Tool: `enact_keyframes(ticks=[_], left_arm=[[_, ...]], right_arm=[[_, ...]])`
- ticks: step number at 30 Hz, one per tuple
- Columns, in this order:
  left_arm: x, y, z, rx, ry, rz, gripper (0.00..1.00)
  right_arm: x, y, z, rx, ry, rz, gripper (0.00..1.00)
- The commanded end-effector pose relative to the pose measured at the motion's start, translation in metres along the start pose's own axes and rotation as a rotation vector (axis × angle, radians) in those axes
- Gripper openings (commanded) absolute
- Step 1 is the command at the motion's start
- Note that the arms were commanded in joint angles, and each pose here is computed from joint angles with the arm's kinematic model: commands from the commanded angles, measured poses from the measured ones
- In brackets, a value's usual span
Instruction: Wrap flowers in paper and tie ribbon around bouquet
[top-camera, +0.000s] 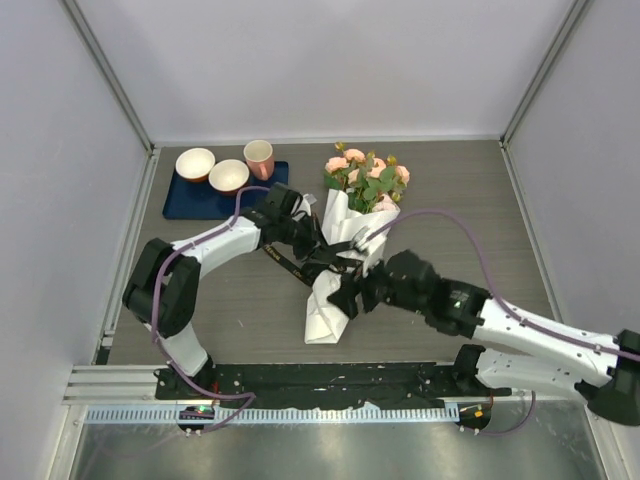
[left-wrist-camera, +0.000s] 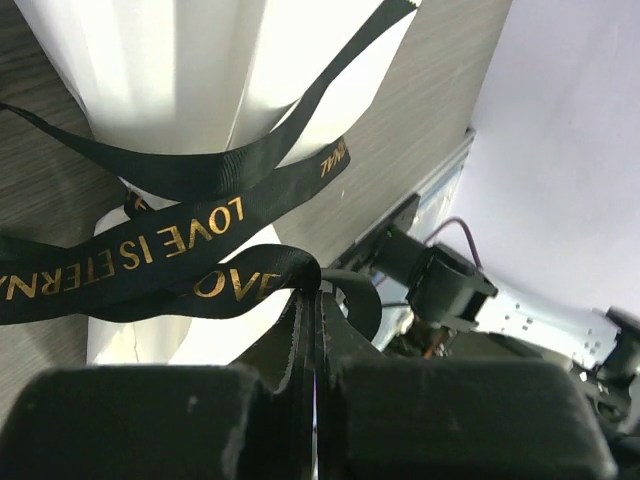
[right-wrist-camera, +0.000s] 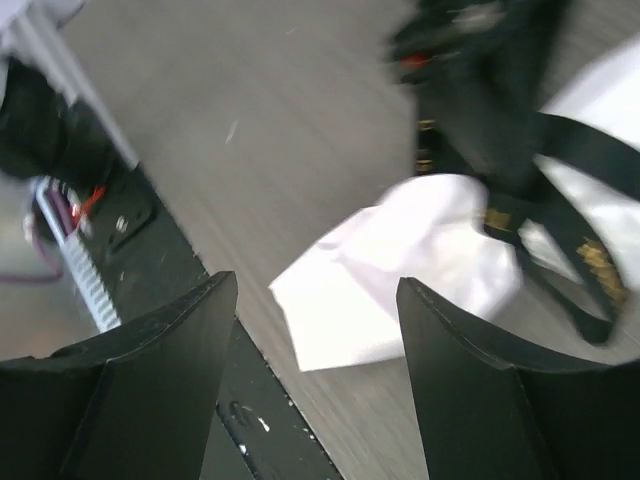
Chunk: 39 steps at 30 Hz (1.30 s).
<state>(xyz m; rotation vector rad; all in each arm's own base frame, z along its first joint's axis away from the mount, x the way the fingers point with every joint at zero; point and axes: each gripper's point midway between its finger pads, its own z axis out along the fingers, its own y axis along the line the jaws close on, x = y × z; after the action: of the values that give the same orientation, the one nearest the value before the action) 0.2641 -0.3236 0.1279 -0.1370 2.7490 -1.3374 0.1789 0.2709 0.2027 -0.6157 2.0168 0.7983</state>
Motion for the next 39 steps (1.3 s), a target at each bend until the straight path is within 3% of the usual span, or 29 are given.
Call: enact_keyframes(ticks=[1,2,4,6,7,12,15,19,30,35,39], left_arm=[[0.011,-0.011,-0.012,0.115,0.168,0.038,0.00],[0.012,-0.014,-0.016,0.147,0.195,0.069,0.00],[0.011,-0.004,-0.017,0.144,0.234,0.048,0.00],[0.008,-0.007,-0.021,0.162,0.257,0.122,0.00],[0.009,0.001,-0.023,0.128,0.281,0.079,0.00],[-0.006,-0.003,-0.029,0.137,0.281,0.175,0.00],[-0.006,0.011,-0.027,0.103,0.308,0.124,0.00],[-0.021,0.016,-0.031,0.130,0.278,0.081,0.00],[-0.026,0.015,-0.027,0.147,0.274,0.069,0.00],[-0.023,0.015,-0.028,0.152,0.274,0.071,0.00],[-0.023,0.012,-0.032,0.152,0.264,0.073,0.00]], right_arm=[[-0.004,0.044,0.032,-0.060,-0.112,-0.327,0.71],[0.023,0.048,0.055,-0.061,-0.018,-0.408,0.70],[0.012,0.053,0.076,-0.048,-0.001,-0.518,0.69],[0.027,0.040,0.110,-0.009,0.102,-0.610,0.69],[0.015,0.046,0.119,-0.027,0.125,-0.619,0.67],[0.030,0.008,0.166,0.103,0.330,-0.657,0.60],[0.027,0.001,0.177,0.144,0.350,-0.666,0.58],[0.048,-0.015,0.186,0.188,0.435,-0.694,0.47],[0.058,-0.038,0.197,0.268,0.488,-0.793,0.38],[0.054,-0.038,0.202,0.286,0.447,-0.794,0.27],[0.040,-0.031,0.199,0.271,0.368,-0.780,0.08]])
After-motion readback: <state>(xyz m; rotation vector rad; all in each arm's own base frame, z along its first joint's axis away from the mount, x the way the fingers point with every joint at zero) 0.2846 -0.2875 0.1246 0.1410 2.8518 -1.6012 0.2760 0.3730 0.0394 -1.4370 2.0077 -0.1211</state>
